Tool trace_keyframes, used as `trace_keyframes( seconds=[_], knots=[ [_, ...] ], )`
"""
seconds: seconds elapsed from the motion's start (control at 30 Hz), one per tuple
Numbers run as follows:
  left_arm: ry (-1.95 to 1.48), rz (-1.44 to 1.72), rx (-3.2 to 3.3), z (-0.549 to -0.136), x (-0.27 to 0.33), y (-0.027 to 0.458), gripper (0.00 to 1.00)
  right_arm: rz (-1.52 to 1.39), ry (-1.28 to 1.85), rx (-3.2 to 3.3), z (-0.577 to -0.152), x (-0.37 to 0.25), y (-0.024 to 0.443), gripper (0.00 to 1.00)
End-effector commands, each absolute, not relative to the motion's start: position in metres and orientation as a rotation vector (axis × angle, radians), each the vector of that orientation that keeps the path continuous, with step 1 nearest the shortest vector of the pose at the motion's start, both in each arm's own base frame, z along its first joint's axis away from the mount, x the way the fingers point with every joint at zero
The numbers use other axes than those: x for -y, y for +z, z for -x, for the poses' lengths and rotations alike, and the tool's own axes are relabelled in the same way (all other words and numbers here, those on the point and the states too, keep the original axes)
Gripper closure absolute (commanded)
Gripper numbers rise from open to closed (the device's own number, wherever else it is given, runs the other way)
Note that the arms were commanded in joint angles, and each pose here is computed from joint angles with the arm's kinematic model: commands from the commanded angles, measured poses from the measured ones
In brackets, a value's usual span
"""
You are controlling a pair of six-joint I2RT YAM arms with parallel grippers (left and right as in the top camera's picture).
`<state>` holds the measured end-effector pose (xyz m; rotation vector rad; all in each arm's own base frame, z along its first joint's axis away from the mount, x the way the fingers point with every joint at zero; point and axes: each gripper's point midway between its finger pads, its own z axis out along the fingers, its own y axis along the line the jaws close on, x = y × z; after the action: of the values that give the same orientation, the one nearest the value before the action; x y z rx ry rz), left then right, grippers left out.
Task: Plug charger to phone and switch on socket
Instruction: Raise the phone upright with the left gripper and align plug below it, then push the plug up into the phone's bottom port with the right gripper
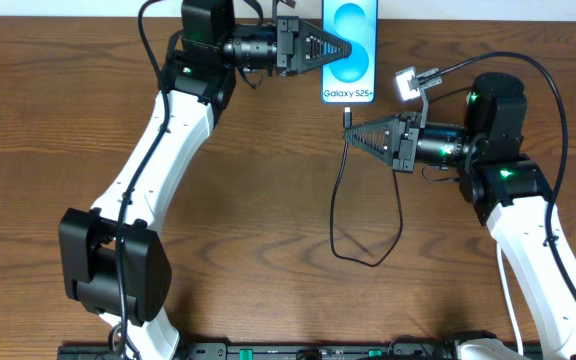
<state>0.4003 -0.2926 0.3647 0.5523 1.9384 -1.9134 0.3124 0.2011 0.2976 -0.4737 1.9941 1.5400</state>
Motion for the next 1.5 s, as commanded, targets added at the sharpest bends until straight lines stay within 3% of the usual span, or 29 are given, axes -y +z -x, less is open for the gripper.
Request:
trace_keyframes(
  seconds=[0.0, 1.47],
  knots=[
    [-1.912, -0.611, -1.897, -0.3884, 0.2932, 0.383, 0.93, 0.467, 1.561, -1.972, -0.3104, -0.2019, 0.3113, 0.99],
    [-1.912, -0.61, -1.897, -0.3886, 0.2931, 0.383, 0.93, 0.399, 1.544, -1.99, -0.3183, -0.1972, 0.3111, 0.99]
  ],
)
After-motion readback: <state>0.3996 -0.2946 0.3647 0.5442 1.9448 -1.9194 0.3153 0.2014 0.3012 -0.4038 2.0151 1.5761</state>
